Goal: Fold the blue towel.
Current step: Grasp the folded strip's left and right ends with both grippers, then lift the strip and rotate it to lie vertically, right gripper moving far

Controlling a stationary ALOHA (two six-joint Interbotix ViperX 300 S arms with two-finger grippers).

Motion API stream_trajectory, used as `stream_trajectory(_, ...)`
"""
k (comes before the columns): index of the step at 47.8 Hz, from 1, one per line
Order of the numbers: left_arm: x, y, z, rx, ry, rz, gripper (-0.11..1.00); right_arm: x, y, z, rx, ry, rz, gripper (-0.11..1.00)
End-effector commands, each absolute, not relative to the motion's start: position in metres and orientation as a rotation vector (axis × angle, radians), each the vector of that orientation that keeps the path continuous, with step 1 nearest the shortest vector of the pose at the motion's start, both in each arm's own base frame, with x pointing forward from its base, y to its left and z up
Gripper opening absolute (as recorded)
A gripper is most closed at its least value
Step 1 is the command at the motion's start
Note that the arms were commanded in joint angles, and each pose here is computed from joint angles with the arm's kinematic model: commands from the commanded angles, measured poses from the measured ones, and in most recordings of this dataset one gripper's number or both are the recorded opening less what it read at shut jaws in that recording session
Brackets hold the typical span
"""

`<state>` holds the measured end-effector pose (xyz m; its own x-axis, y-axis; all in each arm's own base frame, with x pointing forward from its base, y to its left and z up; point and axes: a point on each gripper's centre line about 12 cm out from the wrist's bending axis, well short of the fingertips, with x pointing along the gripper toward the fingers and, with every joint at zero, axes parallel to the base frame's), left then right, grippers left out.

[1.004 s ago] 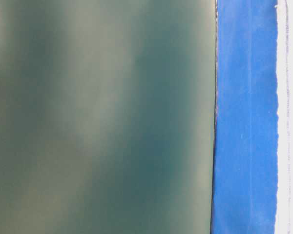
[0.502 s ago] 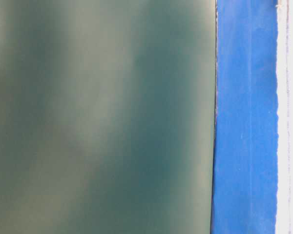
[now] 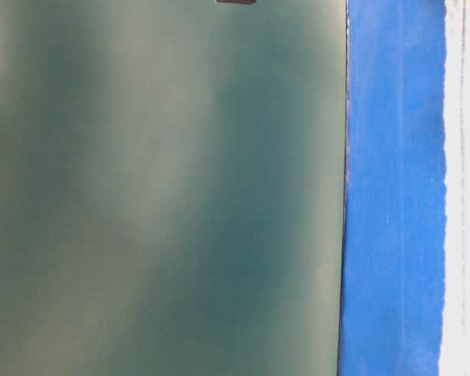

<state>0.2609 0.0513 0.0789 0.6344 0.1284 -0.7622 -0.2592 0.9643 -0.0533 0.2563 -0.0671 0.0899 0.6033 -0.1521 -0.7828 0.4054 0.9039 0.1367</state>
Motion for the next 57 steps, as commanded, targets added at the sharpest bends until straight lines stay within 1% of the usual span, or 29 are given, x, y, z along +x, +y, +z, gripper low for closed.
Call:
stream_trajectory(1, 0.264, 0.053, 0.081, -0.168, 0.849, 0.229, 0.04, 0.261, -0.068, 0.095, 0.309, 0.845, -0.324, 0.05)
stream_trajectory(10, 0.264, 0.053, 0.083, -0.168, 0.854, 0.227, 0.04, 0.264, -0.069, 0.098, 0.308, 0.833, -0.323, 0.05)
stream_trajectory(16, 0.265, 0.053, 0.094, -0.17, 0.849, 0.227, 0.04, 0.266, -0.07, 0.109, 0.309, 0.795, -0.324, 0.05)
stream_trajectory(22, 0.268, 0.052, 0.114, -0.174, 0.835, 0.223, 0.04, 0.268, -0.071, 0.133, 0.304, 0.75, -0.326, 0.05)
stream_trajectory(32, 0.271, 0.039, 0.16, -0.174, 0.735, 0.182, 0.04, 0.26, -0.07, 0.181, 0.294, 0.695, -0.337, 0.05)
stream_trajectory(40, 0.262, 0.03, 0.183, -0.162, 0.66, 0.151, 0.04, 0.248, -0.068, 0.208, 0.287, 0.641, -0.339, 0.05)
stream_trajectory(48, 0.256, 0.027, 0.186, -0.16, 0.639, 0.143, 0.04, 0.239, -0.065, 0.218, 0.284, 0.604, -0.337, 0.05)
stream_trajectory(57, 0.265, 0.025, 0.188, -0.174, 0.625, 0.137, 0.04, 0.244, -0.069, 0.218, 0.278, 0.599, -0.342, 0.05)
